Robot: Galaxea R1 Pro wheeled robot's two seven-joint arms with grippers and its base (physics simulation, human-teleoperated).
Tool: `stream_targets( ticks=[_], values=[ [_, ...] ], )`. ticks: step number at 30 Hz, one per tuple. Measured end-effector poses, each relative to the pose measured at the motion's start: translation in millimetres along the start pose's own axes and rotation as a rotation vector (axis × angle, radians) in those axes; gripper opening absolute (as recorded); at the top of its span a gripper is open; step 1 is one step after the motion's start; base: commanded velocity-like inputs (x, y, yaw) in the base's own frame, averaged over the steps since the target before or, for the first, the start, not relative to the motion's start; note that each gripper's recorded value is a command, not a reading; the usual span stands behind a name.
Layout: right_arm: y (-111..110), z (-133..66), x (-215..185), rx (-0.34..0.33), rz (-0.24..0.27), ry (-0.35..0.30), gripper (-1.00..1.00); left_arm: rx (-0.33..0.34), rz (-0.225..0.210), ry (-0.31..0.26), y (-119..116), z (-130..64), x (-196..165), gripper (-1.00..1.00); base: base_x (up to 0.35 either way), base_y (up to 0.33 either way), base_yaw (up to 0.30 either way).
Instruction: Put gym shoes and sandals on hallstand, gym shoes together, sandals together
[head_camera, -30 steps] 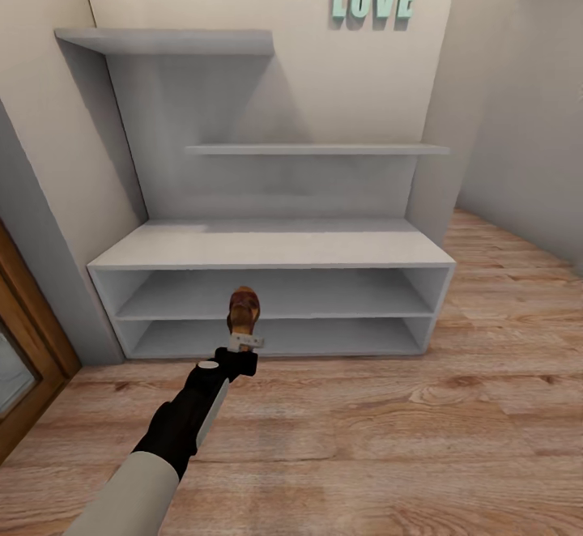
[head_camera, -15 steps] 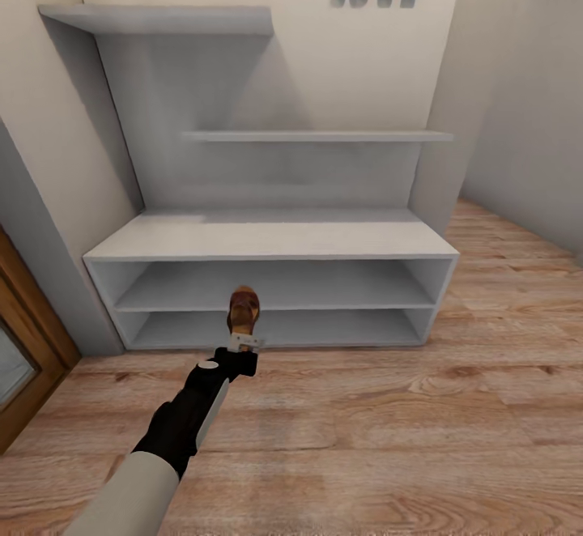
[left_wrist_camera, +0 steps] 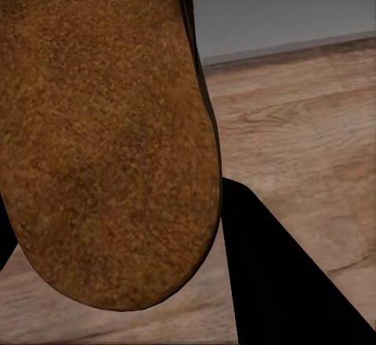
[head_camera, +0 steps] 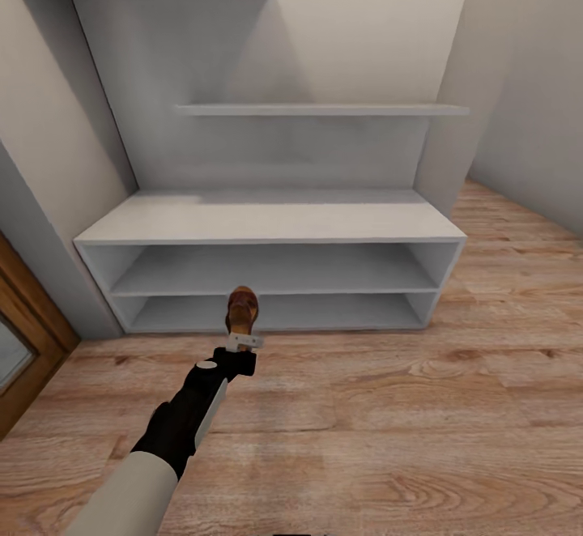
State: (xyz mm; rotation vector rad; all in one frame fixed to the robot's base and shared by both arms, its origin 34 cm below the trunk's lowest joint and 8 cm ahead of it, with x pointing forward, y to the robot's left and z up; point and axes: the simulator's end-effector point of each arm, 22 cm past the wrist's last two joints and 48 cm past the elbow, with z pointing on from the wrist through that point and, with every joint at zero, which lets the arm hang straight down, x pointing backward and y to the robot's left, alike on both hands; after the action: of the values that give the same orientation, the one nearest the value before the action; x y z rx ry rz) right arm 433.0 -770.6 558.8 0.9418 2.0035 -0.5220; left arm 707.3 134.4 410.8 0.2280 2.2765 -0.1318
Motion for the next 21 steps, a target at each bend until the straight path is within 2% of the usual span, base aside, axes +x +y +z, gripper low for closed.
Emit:
stream_targets(
  ticks=[18, 21],
  values=[
    [0.2, 1.2, 1.6, 0.002, -0.004, 0.003, -1.0, -0.001, 0.0, 0.0, 0.7, 1.8, 1.8, -1.0, 0.0, 0.0, 0.0],
    [0.2, 1.1, 1.5, 0.002, -0.004, 0.003, -1.0, -0.001, -0.001, 0.0, 0.6, 1.7, 1.7, -1.0, 0.116, 0.0, 0.0]
  ],
)
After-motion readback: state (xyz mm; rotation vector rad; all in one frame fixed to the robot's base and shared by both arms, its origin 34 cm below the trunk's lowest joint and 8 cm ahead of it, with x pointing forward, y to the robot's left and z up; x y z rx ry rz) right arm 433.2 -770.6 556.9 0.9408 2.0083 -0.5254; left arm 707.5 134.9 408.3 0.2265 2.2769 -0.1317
